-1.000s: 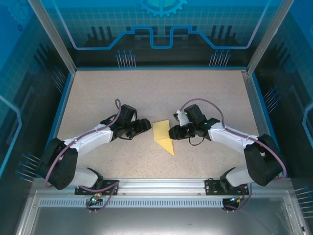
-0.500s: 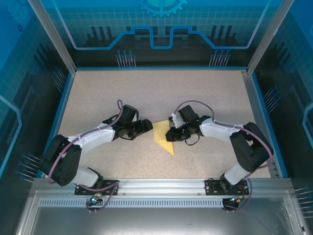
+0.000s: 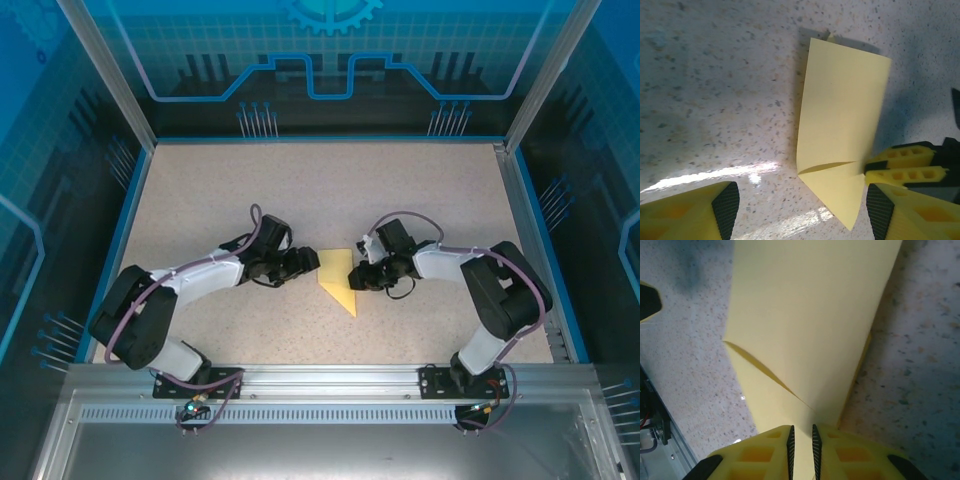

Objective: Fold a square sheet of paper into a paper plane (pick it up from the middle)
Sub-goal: Fold the wing for the fifth time at the center of the table.

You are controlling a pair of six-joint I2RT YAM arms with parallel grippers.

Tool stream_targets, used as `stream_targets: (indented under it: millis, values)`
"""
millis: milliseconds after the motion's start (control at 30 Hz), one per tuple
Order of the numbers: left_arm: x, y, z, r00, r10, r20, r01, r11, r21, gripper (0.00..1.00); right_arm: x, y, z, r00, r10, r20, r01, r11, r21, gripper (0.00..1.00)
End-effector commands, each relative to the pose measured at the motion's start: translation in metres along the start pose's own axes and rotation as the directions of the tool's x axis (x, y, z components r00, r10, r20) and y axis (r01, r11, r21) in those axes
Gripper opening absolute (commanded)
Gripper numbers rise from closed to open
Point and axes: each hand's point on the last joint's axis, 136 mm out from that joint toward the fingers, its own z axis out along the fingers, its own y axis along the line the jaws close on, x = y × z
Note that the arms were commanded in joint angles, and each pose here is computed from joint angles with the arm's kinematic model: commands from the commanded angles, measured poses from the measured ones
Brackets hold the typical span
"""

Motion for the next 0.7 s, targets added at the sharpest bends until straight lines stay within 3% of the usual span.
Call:
stream_targets:
  millis: [0, 367, 667]
  values:
    - [0.003, -0.018, 0.003, 0.999, 0.011, -0.030, -0.010, 0.999, 0.032, 0.72, 0.005, -0.009, 0.005, 0.999, 0.035, -0.011, -0.036, 0.999, -0.031, 0.20]
    - [0.017, -0.027, 0.030, 0.995, -0.033, -0.090, 0.034, 0.999, 0.010, 0.69, 0.010, -0.024, 0.011, 0.997, 0.071, -0.010, -0.071, 0.997, -0.026, 0.20]
    - [0.023, -0.035, 0.048, 0.990, -0.062, -0.127, 0.067, 0.997, 0.037, 0.53, 0.012, -0.029, 0.012, 0.996, 0.084, -0.014, -0.084, 0.996, -0.009, 0.20]
